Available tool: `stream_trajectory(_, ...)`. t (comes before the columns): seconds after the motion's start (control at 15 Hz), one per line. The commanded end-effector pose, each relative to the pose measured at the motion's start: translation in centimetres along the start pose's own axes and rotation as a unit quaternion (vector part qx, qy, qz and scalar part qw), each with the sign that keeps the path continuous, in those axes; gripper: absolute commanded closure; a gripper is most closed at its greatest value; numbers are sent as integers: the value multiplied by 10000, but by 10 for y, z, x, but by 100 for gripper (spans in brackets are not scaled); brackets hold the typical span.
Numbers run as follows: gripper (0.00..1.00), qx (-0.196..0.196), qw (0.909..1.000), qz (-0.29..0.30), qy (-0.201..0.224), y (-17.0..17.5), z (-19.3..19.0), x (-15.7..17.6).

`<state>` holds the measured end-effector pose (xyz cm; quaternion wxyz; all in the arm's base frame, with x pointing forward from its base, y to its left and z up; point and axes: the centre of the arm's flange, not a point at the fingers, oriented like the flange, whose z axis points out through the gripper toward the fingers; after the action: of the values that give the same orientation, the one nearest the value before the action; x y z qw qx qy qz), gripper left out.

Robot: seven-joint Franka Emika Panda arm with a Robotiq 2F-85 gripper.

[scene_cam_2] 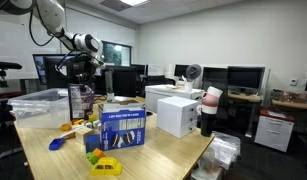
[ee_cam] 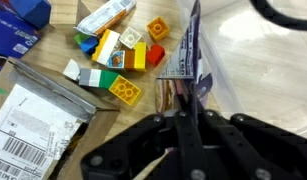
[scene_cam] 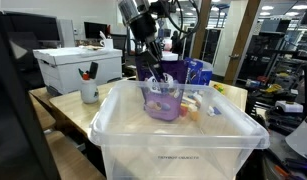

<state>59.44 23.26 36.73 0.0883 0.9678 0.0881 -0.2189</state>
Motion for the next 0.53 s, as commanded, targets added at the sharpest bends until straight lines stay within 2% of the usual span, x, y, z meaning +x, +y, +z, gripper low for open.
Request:
stream_trajectory(0.0,93,-172,9993,324,-119,10,-19,0)
stream_trajectory(0.27,93,-678,9930,872,-414,20,-28,-1)
stream_trajectory(0.47,93,-933,9899,959,-473,17,-33,-1)
